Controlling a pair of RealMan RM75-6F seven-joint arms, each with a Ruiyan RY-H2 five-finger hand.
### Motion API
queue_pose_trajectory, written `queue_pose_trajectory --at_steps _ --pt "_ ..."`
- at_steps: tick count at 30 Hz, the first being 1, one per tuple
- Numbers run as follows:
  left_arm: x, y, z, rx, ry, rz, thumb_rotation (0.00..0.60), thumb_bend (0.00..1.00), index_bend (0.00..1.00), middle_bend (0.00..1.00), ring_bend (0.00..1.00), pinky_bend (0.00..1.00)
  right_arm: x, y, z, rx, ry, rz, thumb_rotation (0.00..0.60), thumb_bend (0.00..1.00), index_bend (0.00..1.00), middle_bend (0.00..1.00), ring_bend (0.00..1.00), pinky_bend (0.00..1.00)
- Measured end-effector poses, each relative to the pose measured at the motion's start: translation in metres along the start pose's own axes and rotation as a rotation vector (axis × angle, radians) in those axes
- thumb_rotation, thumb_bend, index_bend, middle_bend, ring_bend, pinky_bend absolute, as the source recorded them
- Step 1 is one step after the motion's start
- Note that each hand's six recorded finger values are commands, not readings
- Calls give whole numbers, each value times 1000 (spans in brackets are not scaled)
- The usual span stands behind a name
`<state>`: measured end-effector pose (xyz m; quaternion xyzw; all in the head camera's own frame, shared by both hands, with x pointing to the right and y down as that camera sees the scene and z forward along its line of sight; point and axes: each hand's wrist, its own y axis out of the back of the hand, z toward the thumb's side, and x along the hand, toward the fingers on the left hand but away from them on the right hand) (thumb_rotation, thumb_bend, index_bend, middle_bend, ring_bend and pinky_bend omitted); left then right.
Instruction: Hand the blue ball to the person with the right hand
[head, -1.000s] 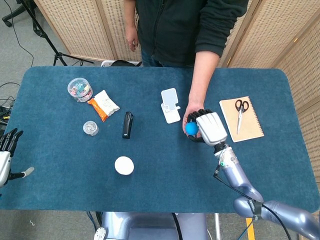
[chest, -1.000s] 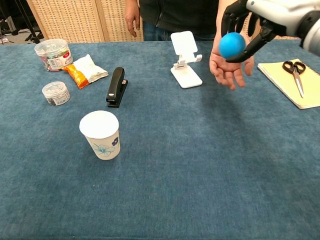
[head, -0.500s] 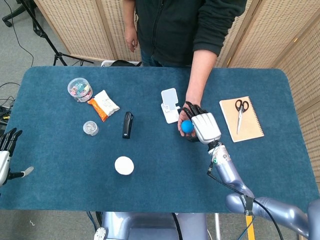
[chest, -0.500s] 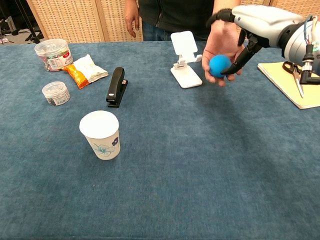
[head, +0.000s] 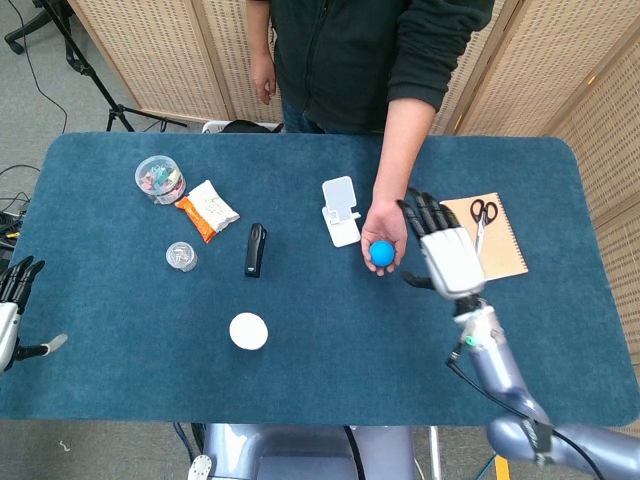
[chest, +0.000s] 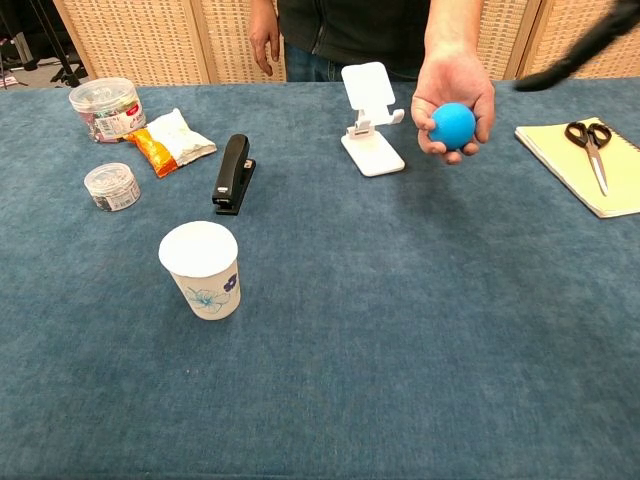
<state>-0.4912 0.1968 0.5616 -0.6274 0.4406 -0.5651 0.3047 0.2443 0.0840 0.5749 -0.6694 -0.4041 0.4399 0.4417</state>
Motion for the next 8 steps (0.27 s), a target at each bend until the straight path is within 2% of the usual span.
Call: queue_pose_trajectory --at_steps 3,8 --pt "0 0 0 3 -3 -2 600 0 0 0 0 0 30 9 -25 3 -27 -20 600 0 30 0 0 1" --pt "0 -2 2 13 -7 -4 600 0 0 0 0 0 80 15 -74 -10 -97 -41 600 0 25 0 0 0"
